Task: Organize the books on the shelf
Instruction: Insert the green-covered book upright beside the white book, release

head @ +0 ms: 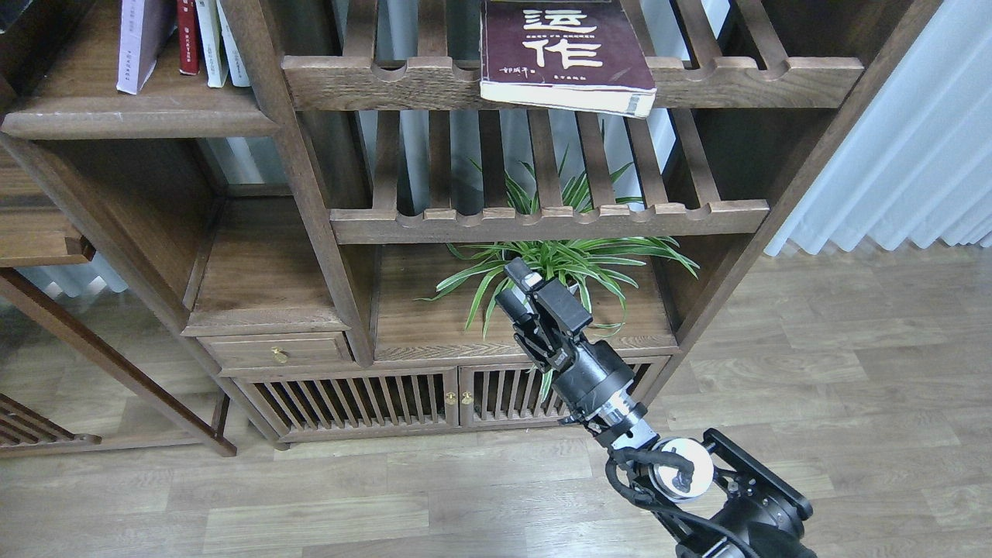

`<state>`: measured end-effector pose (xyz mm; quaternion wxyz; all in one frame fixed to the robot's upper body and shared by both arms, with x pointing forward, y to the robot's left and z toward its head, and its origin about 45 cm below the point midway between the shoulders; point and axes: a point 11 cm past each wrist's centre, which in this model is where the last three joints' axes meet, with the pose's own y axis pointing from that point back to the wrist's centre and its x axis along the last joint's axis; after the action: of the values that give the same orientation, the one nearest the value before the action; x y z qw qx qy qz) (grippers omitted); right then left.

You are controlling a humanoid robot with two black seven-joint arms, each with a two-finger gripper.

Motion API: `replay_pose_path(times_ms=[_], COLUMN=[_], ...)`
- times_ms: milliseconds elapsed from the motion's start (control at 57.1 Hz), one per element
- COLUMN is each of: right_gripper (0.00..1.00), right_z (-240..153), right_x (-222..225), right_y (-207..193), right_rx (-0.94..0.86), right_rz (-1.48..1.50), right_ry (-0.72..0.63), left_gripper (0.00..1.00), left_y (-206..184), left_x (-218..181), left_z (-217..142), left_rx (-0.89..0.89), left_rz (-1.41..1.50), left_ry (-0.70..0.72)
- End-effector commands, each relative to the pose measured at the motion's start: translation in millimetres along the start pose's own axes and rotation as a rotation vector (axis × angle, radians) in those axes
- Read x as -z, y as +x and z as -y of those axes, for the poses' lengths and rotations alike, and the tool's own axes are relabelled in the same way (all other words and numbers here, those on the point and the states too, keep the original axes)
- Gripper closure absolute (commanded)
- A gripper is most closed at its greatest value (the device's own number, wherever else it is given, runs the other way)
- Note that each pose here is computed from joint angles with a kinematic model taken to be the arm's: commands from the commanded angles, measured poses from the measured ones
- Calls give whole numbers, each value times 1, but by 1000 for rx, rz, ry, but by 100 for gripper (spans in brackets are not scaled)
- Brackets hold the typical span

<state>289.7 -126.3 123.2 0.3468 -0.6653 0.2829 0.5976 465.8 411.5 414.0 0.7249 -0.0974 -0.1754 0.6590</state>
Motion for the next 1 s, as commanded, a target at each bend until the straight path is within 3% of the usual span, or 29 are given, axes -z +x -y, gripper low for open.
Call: replay_pose_path(times_ms=[0,648,981], right_gripper=[18,18,18], right_z=[1,4,4], right_x=[0,1,4], right_y=[-1,-6,-7], right_rx=[2,21,24], right_rz=[0,0,-2], right_ry=[0,4,13], left_gripper=[100,100,92], left_y=[-8,-11,-11], left_x=[2,21,44], left_z=[11,29,20], left_rx=[-3,-36,-7], left_rz=[30,70,116], left_ry=[-15,-60,21])
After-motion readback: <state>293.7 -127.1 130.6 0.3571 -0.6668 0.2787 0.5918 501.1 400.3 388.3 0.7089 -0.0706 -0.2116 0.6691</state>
